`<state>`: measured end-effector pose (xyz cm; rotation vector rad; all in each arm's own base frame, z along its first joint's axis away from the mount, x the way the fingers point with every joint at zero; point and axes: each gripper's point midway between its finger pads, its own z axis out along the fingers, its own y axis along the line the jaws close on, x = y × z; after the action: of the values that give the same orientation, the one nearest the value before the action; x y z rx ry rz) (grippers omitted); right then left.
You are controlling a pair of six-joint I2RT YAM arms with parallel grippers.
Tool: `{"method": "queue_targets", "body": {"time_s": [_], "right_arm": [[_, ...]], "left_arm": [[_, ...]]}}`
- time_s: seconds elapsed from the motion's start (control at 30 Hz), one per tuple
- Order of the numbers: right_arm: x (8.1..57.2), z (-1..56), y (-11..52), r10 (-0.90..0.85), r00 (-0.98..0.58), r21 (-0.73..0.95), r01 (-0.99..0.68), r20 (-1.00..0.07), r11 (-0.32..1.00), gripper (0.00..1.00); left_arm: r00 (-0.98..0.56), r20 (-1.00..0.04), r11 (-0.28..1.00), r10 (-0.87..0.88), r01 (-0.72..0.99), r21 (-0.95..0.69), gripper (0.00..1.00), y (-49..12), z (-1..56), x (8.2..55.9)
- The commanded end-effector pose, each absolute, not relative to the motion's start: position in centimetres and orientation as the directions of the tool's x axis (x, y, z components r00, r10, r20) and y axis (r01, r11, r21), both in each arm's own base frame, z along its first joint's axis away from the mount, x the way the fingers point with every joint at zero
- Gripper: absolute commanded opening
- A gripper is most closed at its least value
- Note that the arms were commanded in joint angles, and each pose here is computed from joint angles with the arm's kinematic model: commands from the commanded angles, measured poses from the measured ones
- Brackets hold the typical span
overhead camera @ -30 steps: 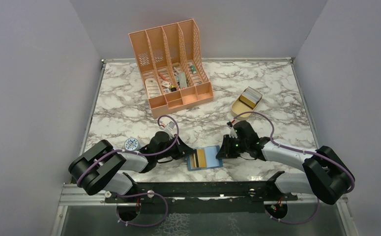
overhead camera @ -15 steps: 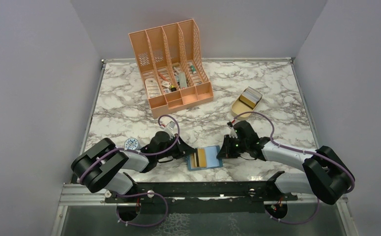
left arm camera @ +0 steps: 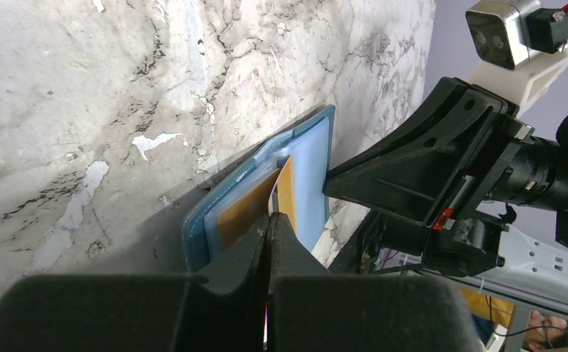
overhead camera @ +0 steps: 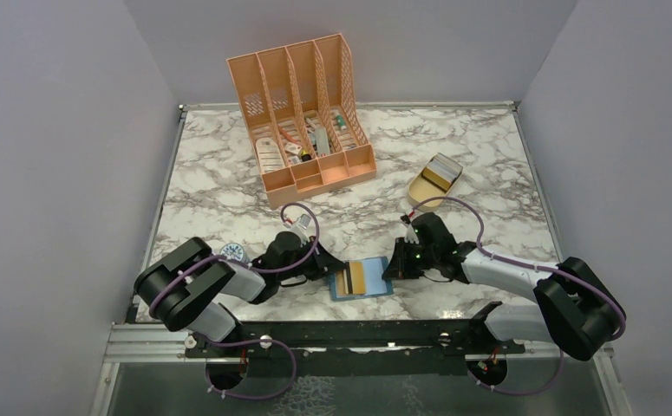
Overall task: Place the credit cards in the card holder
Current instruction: Insert the credit card into the card holder.
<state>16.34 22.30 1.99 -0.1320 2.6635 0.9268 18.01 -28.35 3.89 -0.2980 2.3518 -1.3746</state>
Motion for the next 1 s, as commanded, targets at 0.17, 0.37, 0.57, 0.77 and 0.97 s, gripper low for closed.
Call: {"method": "queue_targets", "body": {"time_s": [0.17,0.37,0.57,0.77,0.97], "right_arm": [[16.4,2.0,22.3,0.011,-0.941,0.575,-0.198,-0.339,0.794,0.09],[16.4,2.0,22.3,0.013,-0.94,0.577,-0.198,-0.34,0.792,0.09],[16.2,1.9,22.2,0.015,-0.942,0.578,-0.193,-0.336,0.793,0.09],[16.3,2.2,22.2,0.041,-0.94,0.584,-0.175,-0.338,0.793,0.09],[16.4,2.6,21.8,0.081,-0.936,0.586,-0.146,-0.343,0.797,0.08]], "left_arm": [[-0.893,-0.266,0.49,-0.364,0.06,-0.87,0.0,-29.0,4.1,18.3],[-0.893,-0.271,0.496,-0.358,0.064,-0.866,0.0,-29.2,3.7,18.2],[-0.89,-0.274,0.506,-0.364,0.058,-0.86,0.0,-29.1,3.3,18.3],[-0.874,-0.278,0.508,-0.399,0.041,-0.86,0.0,-28.6,3.4,18.6],[-0.86,-0.279,0.51,-0.427,0.026,-0.86,0.0,-28.0,3.4,18.6]]}}
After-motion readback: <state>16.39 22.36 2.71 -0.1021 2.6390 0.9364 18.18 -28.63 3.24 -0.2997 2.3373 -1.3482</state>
